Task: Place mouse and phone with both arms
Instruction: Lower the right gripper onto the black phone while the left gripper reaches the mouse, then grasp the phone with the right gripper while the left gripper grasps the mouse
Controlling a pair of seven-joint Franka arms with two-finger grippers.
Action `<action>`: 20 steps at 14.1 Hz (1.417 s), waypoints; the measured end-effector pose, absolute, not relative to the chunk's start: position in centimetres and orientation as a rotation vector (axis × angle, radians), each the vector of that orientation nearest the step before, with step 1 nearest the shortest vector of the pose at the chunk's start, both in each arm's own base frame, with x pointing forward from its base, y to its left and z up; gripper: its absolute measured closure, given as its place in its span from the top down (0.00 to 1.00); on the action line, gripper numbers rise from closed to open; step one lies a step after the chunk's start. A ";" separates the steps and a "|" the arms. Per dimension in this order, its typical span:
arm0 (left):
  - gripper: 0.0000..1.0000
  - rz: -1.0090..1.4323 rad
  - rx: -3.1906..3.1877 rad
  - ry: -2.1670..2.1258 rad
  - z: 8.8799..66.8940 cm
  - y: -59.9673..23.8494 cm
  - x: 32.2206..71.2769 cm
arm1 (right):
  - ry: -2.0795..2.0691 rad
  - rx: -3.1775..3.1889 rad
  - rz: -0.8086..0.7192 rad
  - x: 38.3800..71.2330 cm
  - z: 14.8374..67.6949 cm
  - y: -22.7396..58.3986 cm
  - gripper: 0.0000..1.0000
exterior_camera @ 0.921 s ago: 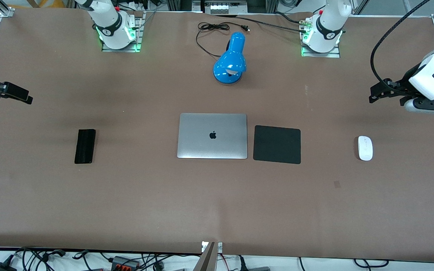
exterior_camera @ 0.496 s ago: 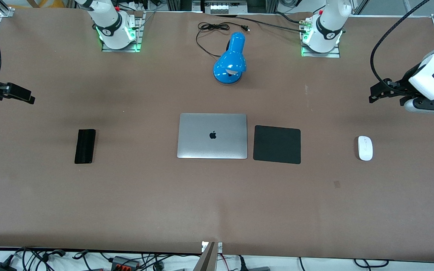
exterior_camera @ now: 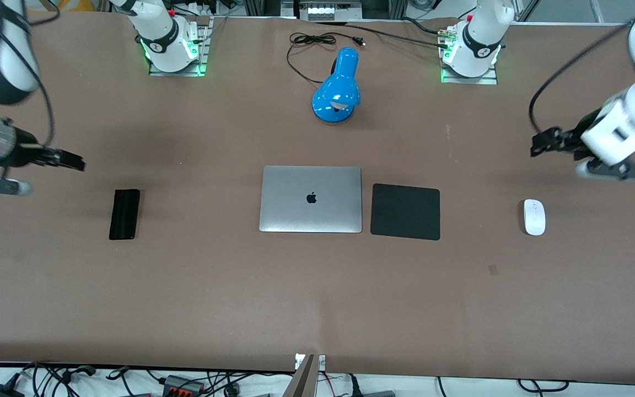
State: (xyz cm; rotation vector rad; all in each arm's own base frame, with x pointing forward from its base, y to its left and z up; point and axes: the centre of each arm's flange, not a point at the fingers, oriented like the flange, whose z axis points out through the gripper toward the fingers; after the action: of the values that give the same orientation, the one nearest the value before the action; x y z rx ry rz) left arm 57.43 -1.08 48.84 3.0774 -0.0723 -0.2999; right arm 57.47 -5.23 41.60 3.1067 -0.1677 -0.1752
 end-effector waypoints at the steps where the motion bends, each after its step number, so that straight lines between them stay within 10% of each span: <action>1: 1.00 -0.366 3.074 -0.063 45.7 -0.7 58.3 | -0.152 3.107 -0.117 57.1 38.6 -5.2 1.00; 10: 1.00 -0.001 3.174 -0.184 24.8 11.7 63.2 | 0.111 3.084 0.134 55.6 20.6 -7.2 1.00; 18: 1.00 0.085 3.174 -0.192 17.8 11.4 58.1 | 0.055 3.092 0.159 56.5 19.4 -7.0 1.00; 20: 0.86 0.082 3.174 -0.190 17.7 11.5 58.0 | 0.062 3.096 0.141 56.4 18.6 -6.7 1.00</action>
State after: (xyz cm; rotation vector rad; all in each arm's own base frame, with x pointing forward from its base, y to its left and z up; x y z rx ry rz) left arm 58.03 11.50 17.72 3.1743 -0.1903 0.0819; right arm 56.37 -6.69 18.64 3.0960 0.0624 0.1415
